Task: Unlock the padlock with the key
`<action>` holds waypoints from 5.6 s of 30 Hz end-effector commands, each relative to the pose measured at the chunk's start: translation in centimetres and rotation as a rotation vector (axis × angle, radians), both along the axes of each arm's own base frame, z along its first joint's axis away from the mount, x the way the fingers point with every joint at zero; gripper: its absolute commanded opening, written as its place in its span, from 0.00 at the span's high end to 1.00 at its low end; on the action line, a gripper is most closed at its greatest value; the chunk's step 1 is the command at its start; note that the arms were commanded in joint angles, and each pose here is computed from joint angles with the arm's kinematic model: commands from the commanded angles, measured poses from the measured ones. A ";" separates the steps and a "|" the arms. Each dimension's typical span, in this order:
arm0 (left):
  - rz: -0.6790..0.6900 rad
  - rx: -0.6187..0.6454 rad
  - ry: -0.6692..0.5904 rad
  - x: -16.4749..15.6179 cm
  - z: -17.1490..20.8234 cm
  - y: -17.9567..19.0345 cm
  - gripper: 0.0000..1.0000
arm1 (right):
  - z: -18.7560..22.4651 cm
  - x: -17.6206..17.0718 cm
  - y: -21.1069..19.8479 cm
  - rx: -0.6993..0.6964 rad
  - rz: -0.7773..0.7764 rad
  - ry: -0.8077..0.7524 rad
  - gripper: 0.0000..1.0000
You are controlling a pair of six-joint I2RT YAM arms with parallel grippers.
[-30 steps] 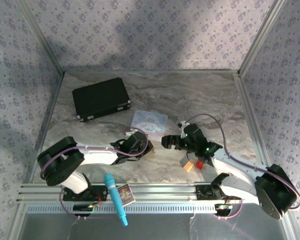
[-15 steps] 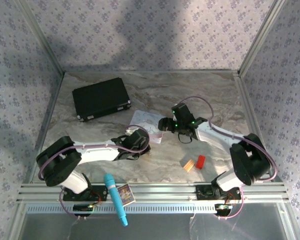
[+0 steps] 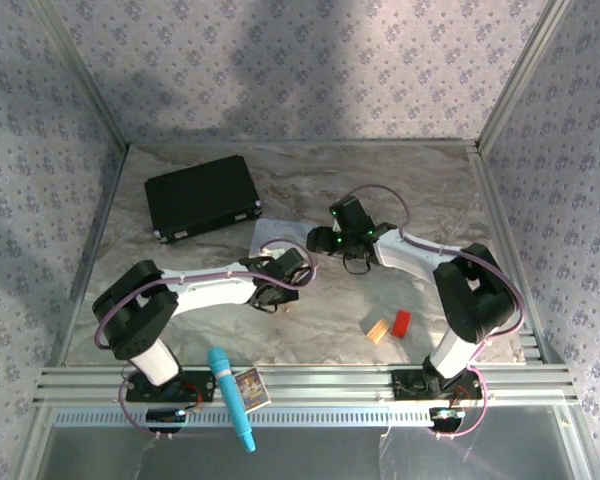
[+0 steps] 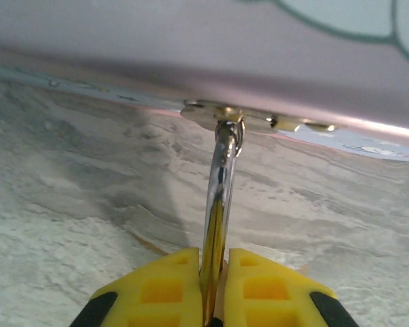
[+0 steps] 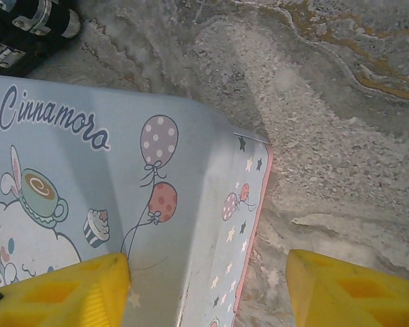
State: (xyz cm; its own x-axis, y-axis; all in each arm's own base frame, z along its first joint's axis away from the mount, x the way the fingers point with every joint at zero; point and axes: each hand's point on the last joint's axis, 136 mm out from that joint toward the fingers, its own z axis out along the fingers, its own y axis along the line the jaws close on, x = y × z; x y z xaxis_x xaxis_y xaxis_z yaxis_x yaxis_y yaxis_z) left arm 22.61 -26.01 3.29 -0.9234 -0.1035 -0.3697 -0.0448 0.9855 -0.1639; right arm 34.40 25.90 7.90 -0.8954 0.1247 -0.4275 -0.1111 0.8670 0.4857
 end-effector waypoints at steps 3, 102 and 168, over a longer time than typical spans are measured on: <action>-0.031 0.224 0.014 -0.8 -0.8 3.3 0.86 | -5.7 -2.7 -3.2 -0.144 -0.026 0.165 0.37; 0.031 -0.164 -0.247 -1.4 11.2 6.3 0.00 | 5.4 -9.1 2.4 -0.099 0.293 -0.145 0.01; -0.907 0.457 -0.307 4.6 8.6 -1.3 0.19 | -5.8 -11.8 2.3 0.300 0.175 0.106 0.93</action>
State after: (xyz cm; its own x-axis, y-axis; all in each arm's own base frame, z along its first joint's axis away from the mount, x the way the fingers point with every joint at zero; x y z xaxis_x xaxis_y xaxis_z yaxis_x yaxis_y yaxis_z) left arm 26.49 -26.07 12.01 -0.5723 0.6650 -0.4799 0.6237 0.7329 0.2718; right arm 23.84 29.48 4.39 -0.9036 0.0337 -0.4271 -0.3063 0.6460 0.6992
